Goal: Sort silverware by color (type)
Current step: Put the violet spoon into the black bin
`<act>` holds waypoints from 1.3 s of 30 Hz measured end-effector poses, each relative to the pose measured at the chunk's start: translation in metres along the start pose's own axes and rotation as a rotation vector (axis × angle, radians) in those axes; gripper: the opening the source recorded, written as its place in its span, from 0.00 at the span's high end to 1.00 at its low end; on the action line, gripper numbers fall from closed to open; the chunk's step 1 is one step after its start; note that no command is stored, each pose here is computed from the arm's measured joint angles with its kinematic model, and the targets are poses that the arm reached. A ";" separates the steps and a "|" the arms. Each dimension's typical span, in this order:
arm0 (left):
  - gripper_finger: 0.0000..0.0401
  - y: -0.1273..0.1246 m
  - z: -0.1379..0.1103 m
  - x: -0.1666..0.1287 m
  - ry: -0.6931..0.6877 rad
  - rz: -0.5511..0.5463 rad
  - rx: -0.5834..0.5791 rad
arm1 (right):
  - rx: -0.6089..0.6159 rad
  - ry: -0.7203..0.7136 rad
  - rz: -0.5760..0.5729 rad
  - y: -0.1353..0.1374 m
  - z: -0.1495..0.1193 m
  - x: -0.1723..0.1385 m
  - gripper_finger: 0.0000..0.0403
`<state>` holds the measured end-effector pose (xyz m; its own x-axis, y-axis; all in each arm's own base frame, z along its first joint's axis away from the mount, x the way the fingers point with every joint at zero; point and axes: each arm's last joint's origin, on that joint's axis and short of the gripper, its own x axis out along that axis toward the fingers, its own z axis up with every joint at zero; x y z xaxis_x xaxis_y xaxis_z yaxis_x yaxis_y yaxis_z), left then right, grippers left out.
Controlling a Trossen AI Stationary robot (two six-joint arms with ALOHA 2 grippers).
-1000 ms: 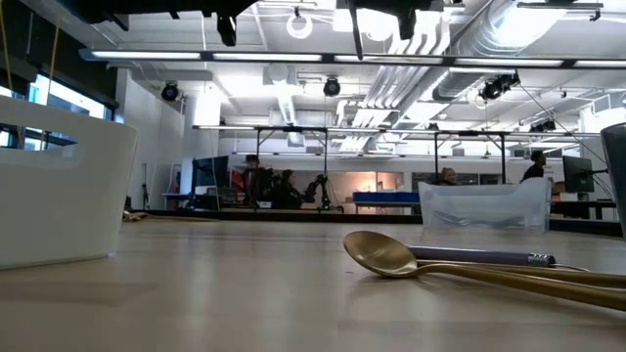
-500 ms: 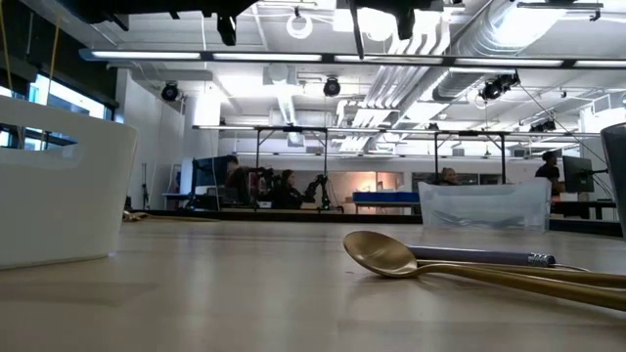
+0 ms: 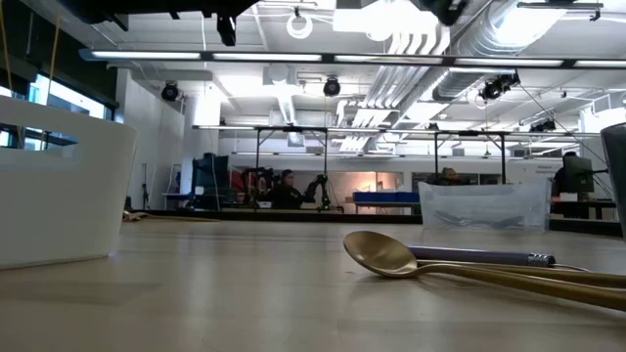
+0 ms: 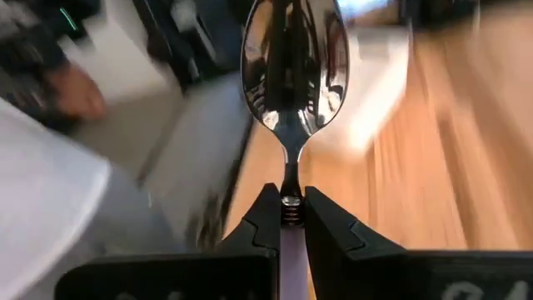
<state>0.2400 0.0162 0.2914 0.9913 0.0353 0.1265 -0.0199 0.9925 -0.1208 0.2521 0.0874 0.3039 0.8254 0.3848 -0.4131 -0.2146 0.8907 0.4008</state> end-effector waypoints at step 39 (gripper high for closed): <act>1.00 0.002 -0.001 0.000 0.003 0.044 -0.001 | 0.124 1.067 -0.300 0.029 -0.155 0.050 0.96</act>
<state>0.2399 0.0176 0.2905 0.9899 0.0781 0.1179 -0.0631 0.9899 -0.1267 0.2058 0.1700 0.1682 -0.0495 0.2217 -0.9738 0.0212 0.9751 0.2209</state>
